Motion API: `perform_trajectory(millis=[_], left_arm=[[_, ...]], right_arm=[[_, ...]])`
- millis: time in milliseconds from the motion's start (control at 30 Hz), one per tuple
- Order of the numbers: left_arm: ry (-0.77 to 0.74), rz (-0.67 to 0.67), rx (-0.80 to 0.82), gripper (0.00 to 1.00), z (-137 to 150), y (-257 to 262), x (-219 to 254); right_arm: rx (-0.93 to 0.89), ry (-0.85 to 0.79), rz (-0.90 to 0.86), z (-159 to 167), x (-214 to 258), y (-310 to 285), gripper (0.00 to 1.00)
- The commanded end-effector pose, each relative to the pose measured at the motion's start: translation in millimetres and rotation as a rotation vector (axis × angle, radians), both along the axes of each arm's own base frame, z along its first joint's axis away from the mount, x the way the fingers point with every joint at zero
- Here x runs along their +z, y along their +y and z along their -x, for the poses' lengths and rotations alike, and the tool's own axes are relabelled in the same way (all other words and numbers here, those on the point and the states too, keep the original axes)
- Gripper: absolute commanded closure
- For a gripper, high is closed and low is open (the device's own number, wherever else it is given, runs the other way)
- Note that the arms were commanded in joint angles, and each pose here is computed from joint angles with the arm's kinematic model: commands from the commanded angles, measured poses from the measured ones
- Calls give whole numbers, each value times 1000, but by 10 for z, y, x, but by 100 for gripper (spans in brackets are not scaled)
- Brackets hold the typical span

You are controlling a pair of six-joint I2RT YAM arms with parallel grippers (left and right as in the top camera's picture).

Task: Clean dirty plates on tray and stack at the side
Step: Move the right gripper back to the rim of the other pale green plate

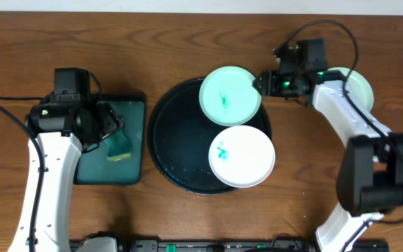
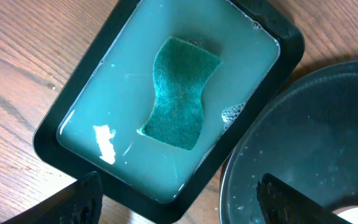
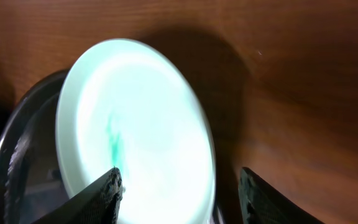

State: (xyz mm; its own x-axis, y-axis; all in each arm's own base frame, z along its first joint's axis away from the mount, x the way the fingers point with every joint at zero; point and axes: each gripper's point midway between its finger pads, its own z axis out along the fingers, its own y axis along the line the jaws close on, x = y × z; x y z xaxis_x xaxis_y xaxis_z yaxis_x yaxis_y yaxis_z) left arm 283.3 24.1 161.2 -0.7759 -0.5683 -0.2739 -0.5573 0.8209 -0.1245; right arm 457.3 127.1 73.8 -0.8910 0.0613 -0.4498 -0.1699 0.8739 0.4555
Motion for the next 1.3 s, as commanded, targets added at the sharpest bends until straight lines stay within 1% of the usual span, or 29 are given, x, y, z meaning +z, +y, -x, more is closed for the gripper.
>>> perform_trajectory(millis=[0, 233, 333, 367, 467, 533, 567, 667, 733, 800, 833, 867, 1067, 1267], left_arm=[[14, 3, 16, 20, 15, 10, -34], [14, 3, 16, 20, 15, 10, -34], [14, 3, 16, 20, 15, 10, -34], [14, 3, 16, 20, 15, 10, -34], [14, 3, 16, 20, 16, 10, -34], [15, 4, 16, 19, 16, 10, -35], [15, 4, 16, 20, 16, 10, -35], [15, 4, 16, 20, 16, 10, -35], [15, 4, 16, 20, 17, 10, -35], [15, 4, 15, 20, 18, 9, -35], [16, 4, 16, 20, 19, 9, -35], [17, 4, 16, 20, 23, 9, -36], [18, 4, 16, 20, 25, 9, -37], [22, 4, 16, 20, 33, 8, -40]], right_arm=[[-2, 25, -47, -46, -135, 95, 42], [3, 38, -50, -115, -431, 179, 42], [12, 42, -48, -119, -518, 228, 46], [17, 38, -48, -123, -526, 252, 48], [35, 22, -50, -130, -527, 343, 60], [46, 11, -49, -134, -514, 403, 72], [50, 8, -50, -135, -510, 420, 76], [30, 18, -54, -135, -513, 433, 82], [19, 28, -60, -131, -514, 431, 85], [10, 38, -64, -123, -519, 430, 90], [11, 42, -63, -114, -524, 430, 96], [10, 50, -65, -102, -530, 432, 99], [34, 100, -89, 25, -541, 515, 99], [61, 162, -74, 237, -488, 624, 99]])
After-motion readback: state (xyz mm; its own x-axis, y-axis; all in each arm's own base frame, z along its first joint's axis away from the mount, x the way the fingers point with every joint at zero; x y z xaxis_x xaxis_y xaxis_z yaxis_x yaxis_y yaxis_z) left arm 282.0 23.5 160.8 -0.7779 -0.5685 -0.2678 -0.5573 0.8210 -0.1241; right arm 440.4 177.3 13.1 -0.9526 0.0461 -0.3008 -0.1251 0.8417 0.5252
